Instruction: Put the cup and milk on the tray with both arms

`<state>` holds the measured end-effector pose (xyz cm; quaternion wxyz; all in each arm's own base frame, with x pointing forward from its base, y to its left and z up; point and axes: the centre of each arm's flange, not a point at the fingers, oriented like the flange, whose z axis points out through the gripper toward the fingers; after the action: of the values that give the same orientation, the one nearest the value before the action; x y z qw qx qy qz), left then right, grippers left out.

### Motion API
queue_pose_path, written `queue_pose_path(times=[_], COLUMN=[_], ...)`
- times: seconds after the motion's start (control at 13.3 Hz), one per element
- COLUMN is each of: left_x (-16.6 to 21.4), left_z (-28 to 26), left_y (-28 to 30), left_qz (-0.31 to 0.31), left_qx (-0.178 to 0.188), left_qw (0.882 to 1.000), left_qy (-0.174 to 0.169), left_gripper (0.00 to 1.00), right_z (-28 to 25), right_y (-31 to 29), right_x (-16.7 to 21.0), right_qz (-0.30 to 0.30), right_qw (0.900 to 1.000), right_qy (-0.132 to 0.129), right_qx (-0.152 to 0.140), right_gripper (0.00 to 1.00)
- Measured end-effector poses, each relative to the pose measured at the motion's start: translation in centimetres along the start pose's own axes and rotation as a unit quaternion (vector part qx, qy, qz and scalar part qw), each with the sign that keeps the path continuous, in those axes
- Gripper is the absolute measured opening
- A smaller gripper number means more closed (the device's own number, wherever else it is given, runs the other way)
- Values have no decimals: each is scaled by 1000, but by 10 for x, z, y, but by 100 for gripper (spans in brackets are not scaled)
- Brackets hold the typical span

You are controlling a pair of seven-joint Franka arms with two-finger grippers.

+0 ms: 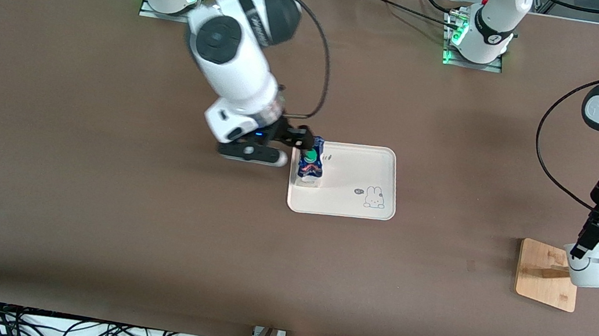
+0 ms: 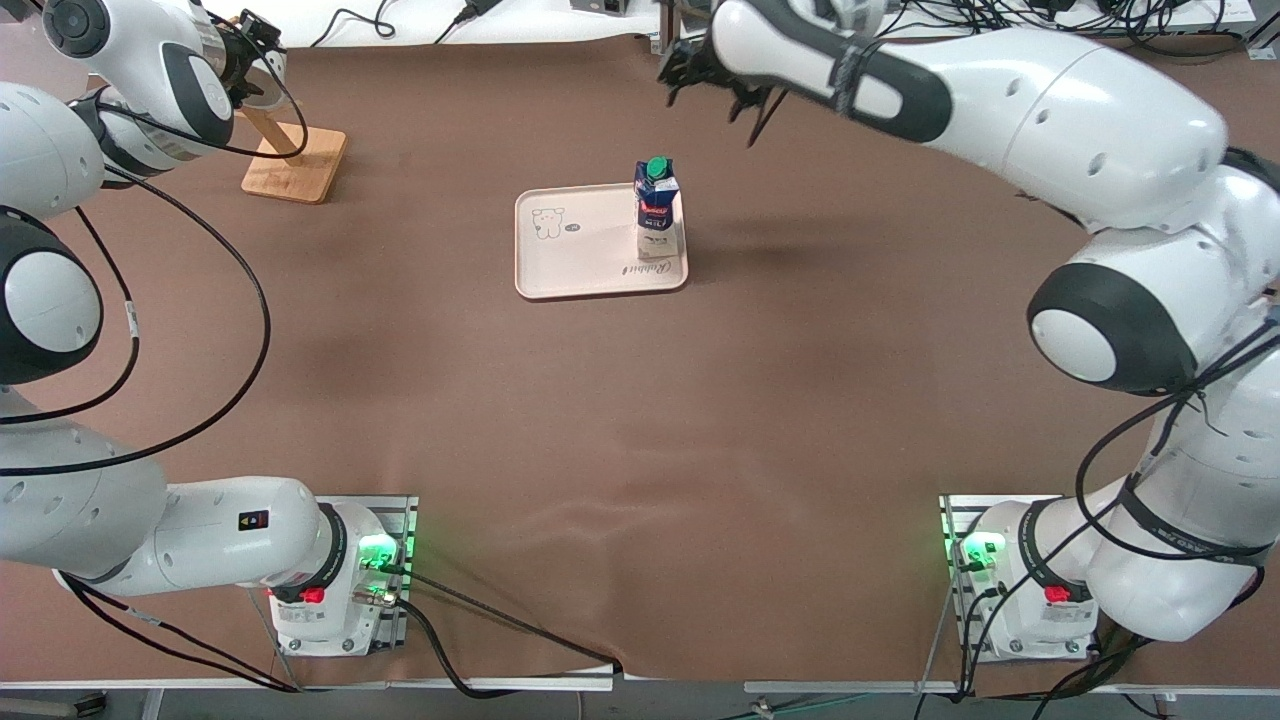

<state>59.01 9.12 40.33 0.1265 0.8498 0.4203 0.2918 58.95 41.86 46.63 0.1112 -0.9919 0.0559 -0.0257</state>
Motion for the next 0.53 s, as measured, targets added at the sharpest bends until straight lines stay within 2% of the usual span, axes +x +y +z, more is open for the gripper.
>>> queue_pose_path(times=[0.08, 0.3, 0.45, 0.53], left_x=[0, 0, 0, 0], left_z=[1, 5, 6, 6], left_y=[0, 0, -1, -1], left_qz=[0, 0, 0, 0], left_qx=[0, 1, 1, 1], left_qw=[1000, 1000, 1000, 1000], left_qy=[0, 0, 1, 1], left_gripper=[71, 59, 36, 30], right_z=[-16, -57, -85, -97], right_y=[22, 91, 133, 152], right_x=[11, 40, 49, 51], right_qz=[-7, -26, -29, -27], right_qw=[1000, 998, 996, 996], right_qy=[-3, -21, -40, -48], right_qx=[-15, -55, -72, -75], right_gripper=[100, 100, 100, 100])
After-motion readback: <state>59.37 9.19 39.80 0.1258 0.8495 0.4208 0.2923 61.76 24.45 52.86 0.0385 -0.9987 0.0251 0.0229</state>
